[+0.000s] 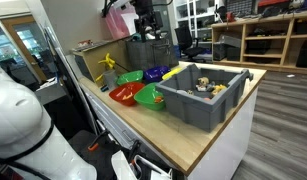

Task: Remove the brown toy from the grey bucket and put it in the yellow bowl

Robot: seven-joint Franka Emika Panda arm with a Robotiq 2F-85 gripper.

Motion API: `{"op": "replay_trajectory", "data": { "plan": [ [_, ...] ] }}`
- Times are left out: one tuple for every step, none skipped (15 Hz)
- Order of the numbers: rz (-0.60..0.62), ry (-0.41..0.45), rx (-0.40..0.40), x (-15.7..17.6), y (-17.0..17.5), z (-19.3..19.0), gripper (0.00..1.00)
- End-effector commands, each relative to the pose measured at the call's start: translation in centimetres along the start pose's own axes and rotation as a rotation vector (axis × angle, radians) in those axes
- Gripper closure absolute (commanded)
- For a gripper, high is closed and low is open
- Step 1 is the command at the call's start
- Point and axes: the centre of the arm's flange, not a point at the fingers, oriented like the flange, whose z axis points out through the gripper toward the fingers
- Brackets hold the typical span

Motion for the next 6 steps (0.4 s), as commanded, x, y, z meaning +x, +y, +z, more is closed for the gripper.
{"op": "replay_trajectory", "data": {
  "plan": [
    [-0.060, -0.037, 0.013, -5.3, 1.9, -1.4, 0.00],
    [-0.055, -0.052, 0.012, -6.2, 2.0, -1.5, 0.00],
    [-0.038, -0.033, 0.008, -3.5, 1.2, -1.4, 0.00],
    [-0.040, -0.039, 0.010, -4.3, 1.5, -1.6, 0.00],
    [-0.039, -0.039, 0.012, -4.8, 1.6, -1.6, 0.00],
    [-0.039, -0.039, 0.012, -5.1, 1.6, -1.6, 0.00]
  ]
}}
